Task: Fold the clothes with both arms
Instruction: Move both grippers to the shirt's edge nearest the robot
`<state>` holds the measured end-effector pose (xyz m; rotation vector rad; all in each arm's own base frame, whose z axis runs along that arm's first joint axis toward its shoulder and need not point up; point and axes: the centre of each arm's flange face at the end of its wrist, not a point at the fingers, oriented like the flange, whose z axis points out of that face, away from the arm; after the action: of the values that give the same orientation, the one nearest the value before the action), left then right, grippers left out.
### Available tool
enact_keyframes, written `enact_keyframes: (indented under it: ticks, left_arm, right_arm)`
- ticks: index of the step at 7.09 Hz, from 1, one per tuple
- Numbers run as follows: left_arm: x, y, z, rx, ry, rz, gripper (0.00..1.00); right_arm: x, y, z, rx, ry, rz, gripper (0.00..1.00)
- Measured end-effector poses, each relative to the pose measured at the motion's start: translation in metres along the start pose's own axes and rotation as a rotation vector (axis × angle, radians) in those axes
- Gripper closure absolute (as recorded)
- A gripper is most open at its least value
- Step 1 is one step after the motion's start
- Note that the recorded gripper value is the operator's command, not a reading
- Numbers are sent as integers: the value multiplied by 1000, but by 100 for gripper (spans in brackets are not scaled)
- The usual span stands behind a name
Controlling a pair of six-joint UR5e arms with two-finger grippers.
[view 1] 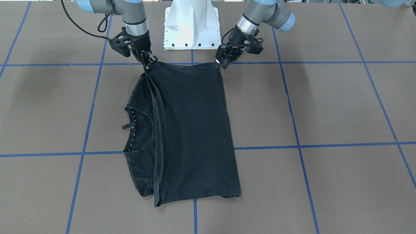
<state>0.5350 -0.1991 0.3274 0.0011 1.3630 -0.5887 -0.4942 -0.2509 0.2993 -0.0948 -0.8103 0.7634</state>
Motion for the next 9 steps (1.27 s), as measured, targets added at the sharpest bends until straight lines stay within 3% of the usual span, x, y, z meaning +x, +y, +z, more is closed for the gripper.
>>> enact_keyframes:
  ticks: [5,7,9]
  left_arm:
    - [-8,14,4,-15,-28,12,56]
    - [-9,16,4,-18,-33,14,100]
    - [-8,18,4,-21,-32,14,100]
  right_arm:
    - [0,1,-1,-5,0,0,100]
    - [0,2,-2,-9,0,0,100]
    - [3,0,-4,-11,2,-1,100]
